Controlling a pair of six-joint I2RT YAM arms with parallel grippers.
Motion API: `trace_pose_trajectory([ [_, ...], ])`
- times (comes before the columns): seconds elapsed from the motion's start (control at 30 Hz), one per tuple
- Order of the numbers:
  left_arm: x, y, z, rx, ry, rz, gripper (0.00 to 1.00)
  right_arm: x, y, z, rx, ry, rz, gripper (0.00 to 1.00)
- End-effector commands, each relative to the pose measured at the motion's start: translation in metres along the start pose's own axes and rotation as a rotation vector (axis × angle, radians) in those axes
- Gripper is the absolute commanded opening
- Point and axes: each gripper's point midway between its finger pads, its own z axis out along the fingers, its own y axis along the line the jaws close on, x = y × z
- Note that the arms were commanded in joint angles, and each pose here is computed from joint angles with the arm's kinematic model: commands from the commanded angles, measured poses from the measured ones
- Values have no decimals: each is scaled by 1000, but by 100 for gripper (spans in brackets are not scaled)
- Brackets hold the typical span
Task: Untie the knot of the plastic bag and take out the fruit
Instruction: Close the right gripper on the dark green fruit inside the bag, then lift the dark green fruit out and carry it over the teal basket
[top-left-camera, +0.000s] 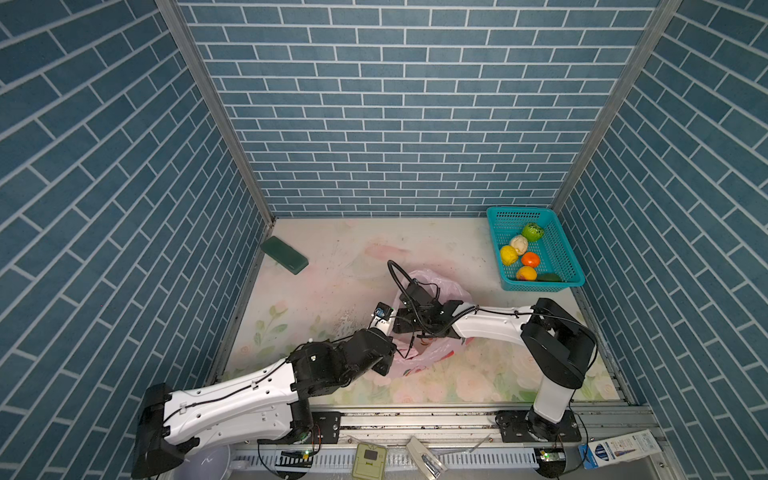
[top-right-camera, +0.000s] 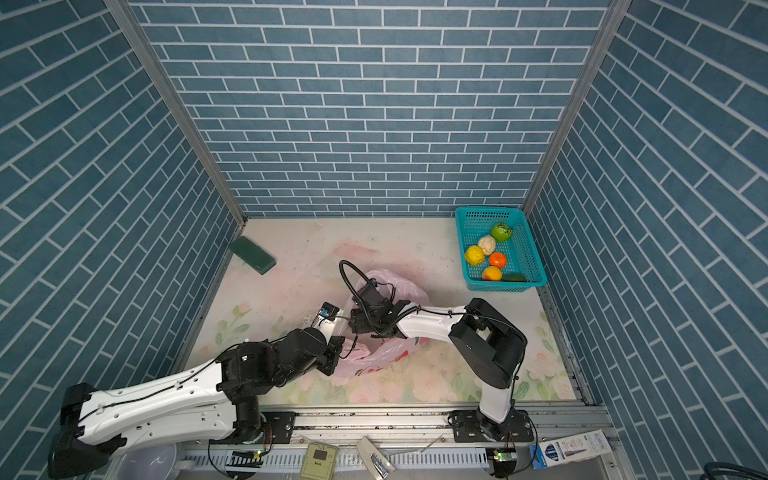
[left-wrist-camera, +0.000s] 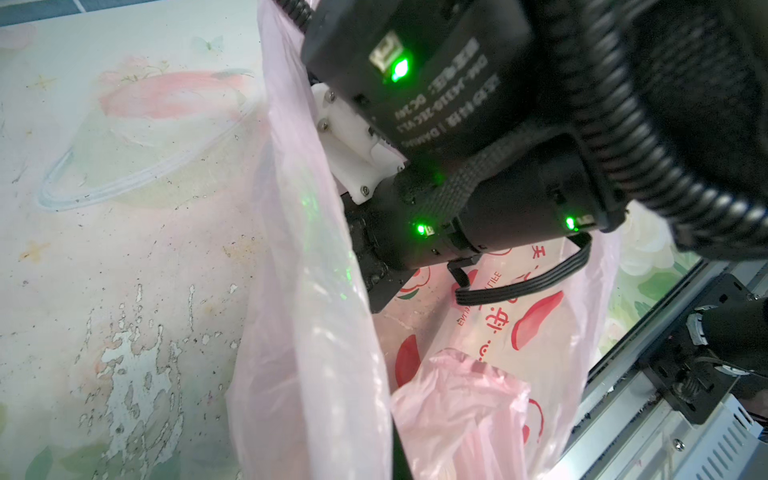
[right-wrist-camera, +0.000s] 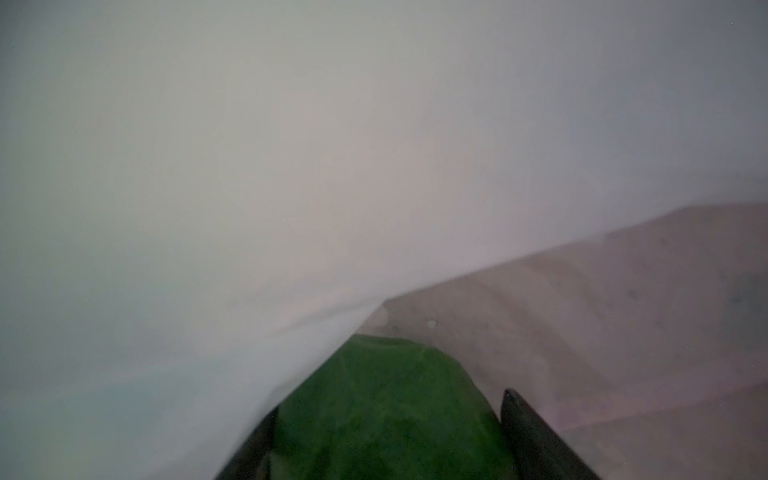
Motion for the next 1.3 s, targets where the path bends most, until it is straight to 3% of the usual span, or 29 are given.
trace_pose_trajectory([
  [0.0,7,4,2,-9,17,3,0,-7,-4,-13,2,-31,24,54],
  [0.33,-5,0,3,-10,-16,21,0,-6,9,-58,-113,-20,35,51],
  [1.27,-34,-9,4,-1,-62,48,0,5,6,-170,-190,-7,47,50],
])
